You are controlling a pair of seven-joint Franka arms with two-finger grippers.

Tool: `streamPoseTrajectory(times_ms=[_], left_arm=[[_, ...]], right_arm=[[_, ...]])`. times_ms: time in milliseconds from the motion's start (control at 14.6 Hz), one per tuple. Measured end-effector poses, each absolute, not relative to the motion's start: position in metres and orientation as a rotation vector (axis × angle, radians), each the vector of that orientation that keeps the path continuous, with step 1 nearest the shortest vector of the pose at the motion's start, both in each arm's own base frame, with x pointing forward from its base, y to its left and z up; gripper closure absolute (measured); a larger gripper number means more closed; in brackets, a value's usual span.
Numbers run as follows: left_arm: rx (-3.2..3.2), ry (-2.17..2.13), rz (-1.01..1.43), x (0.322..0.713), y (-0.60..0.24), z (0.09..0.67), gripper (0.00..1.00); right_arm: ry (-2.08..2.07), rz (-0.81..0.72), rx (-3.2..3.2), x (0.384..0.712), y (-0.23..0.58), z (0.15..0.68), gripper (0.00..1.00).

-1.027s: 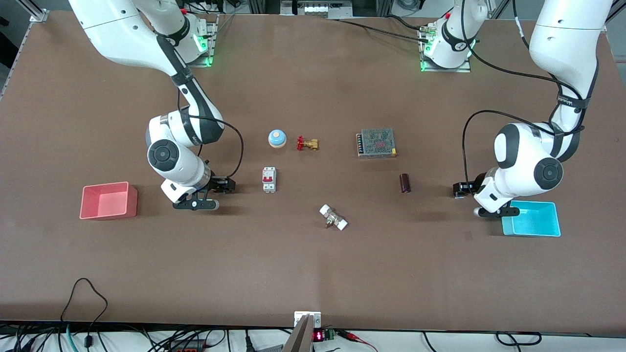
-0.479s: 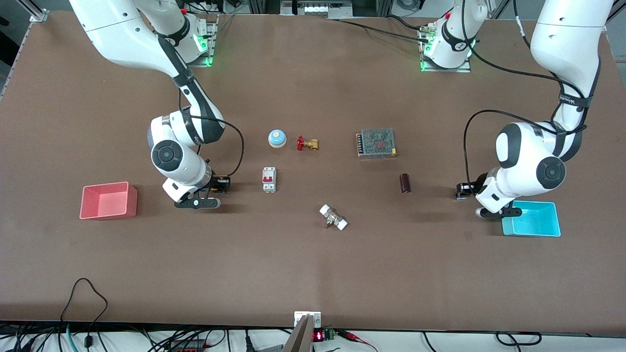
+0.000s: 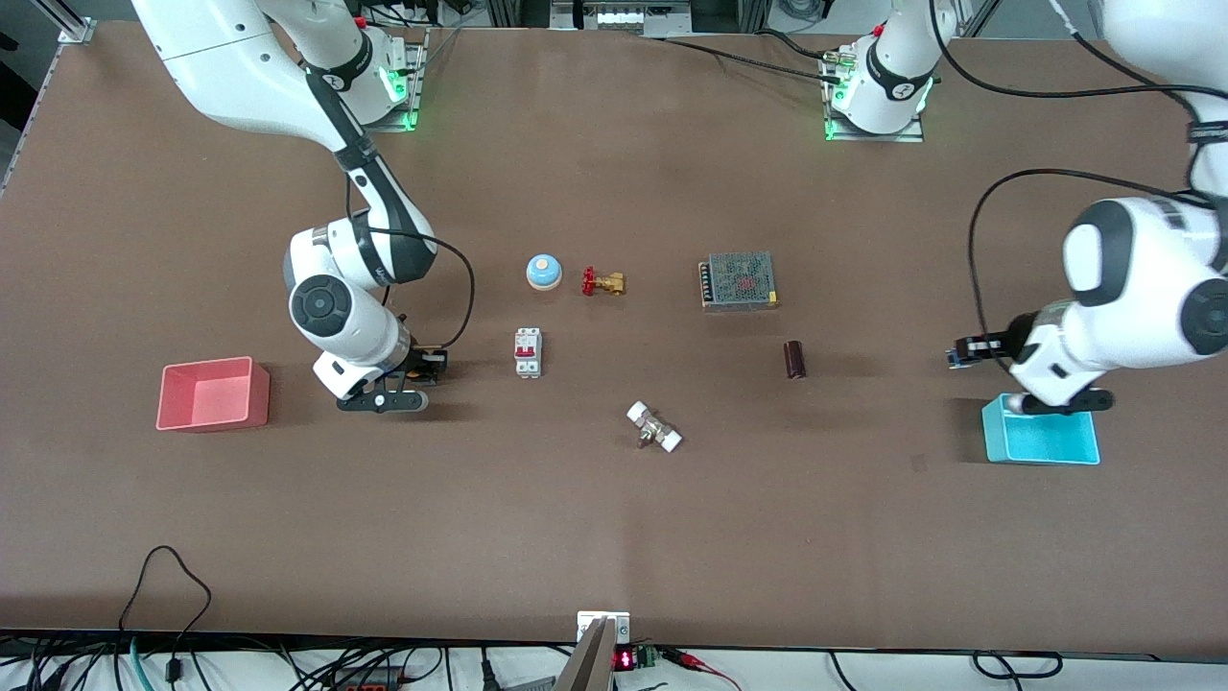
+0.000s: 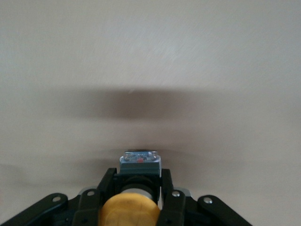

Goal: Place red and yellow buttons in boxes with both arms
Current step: 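Lift the yellow button with the right gripper while the left gripper lifts red, then lower the yellow button into the pink box while the left gripper lowers red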

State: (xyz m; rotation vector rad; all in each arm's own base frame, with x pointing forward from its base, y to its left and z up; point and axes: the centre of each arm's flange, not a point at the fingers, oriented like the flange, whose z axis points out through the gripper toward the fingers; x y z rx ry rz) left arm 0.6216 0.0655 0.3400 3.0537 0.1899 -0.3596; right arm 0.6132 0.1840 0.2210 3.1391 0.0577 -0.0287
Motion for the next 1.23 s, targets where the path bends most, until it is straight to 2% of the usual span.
streamPoseTrajectory(times_ms=[274, 411, 548, 753, 1233], left_arm=[[3.040, 0.190, -0.383, 0.642, 0.129, 0.326, 0.59], [3.036, 0.183, -0.386, 0.654, 0.141, 0.317, 0.59], [3.037, 0.169, -0.382, 0.670, 0.146, 0.313, 0.59], [3.054, 0.134, -0.364, 0.689, 0.151, 0.311, 0.59], [3.078, 0.046, -0.322, 0.698, 0.182, 0.269, 0.59]], right_arm=[[0.056, -0.041, 3.123, 0.639, 0.085, 0.312, 0.57], [0.113, -0.050, 3.112, 0.640, 0.017, 0.354, 0.57], [0.144, -0.046, 3.105, 0.638, -0.051, 0.369, 0.57], [0.125, -0.078, 3.130, 0.632, -0.107, 0.354, 0.57], [0.101, -0.032, 3.106, 0.646, -0.122, 0.279, 0.57]])
